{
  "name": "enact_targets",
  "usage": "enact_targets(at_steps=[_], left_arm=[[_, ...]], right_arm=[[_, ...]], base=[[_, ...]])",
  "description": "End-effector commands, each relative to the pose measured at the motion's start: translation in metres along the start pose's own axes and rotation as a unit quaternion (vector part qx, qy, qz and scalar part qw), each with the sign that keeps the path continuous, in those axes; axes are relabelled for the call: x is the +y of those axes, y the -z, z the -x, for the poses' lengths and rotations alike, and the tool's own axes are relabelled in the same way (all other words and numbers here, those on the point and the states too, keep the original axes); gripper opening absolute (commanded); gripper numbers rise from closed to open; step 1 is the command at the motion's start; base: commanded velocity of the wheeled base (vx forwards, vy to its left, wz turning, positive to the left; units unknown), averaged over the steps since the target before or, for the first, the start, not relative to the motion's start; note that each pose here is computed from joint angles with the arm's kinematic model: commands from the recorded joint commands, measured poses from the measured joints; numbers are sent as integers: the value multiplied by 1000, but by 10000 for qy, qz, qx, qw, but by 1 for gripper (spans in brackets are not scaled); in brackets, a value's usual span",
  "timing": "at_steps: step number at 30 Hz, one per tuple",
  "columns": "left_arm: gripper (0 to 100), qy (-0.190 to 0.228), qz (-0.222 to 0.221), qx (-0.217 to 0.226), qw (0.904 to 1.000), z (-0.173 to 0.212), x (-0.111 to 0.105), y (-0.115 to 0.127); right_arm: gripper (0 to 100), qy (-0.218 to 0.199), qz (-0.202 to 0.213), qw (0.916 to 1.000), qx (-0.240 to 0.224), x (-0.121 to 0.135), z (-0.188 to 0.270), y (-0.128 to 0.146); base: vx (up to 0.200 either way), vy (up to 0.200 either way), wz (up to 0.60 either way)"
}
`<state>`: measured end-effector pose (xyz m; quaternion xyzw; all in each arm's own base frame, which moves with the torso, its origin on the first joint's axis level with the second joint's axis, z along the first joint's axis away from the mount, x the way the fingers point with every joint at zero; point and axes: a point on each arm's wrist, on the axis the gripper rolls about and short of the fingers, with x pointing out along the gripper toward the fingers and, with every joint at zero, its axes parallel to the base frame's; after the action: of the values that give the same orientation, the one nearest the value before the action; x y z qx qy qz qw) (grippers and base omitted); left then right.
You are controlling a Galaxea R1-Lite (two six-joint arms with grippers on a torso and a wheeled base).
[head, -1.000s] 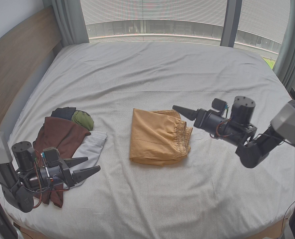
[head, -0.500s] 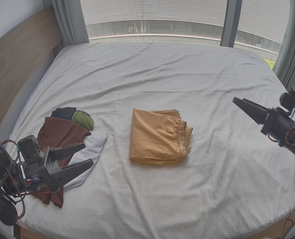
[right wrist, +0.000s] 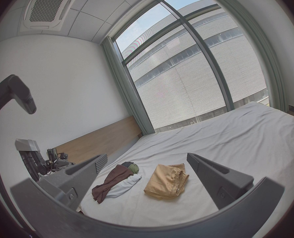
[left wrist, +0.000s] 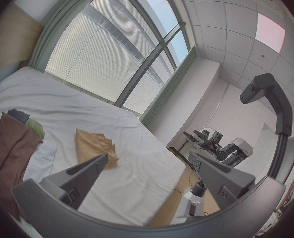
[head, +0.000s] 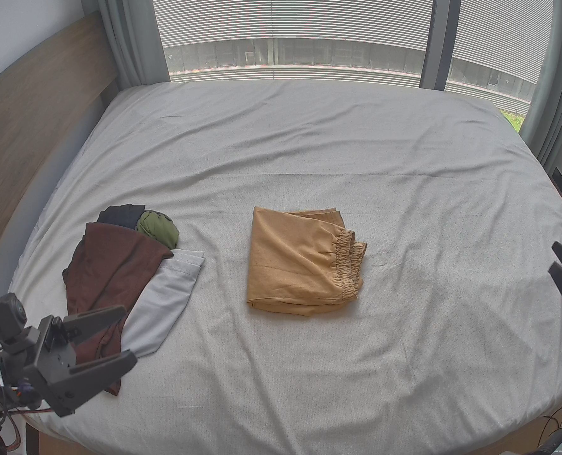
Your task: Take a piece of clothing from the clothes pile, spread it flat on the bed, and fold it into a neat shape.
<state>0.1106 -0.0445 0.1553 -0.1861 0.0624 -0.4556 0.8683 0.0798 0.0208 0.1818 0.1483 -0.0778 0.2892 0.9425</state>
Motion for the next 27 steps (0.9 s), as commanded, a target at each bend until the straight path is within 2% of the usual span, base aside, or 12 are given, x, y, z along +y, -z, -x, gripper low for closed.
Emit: enact_targets(at_steps=[1,5,10,18,20,24,25,27], left_arm=[[100,18,-191,-256,9995,46,-36,12],[100,-1,-160,-232,9996,71,-50,30],[100,48,-361,-495,9981,90,-62,40],[100,-285,-498,-694,9959,105,-70,60],[100,-406,-622,-811,9939,109,-71,68],[100,-615,-725,-870,9917,108,-68,70],[100,-662,-742,-899,9910,108,-68,70],[100,-794,-831,-950,9888,108,-68,70]], right_arm=[[100,182,306,9982,-478,19,54,10],[100,416,360,9974,-457,27,78,24],[100,460,322,9977,-383,33,95,35],[100,739,470,9956,-333,36,109,53],[100,689,627,9952,-302,35,112,59],[100,777,1030,9915,-181,33,113,64],[100,880,1125,9896,-180,32,113,64],[100,1357,1381,9808,-245,30,113,64]], base=[[0,0,0],[0,0,0],[0,0,0],[0,0,0],[0,0,0],[0,0,0],[0,0,0],[0,0,0]])
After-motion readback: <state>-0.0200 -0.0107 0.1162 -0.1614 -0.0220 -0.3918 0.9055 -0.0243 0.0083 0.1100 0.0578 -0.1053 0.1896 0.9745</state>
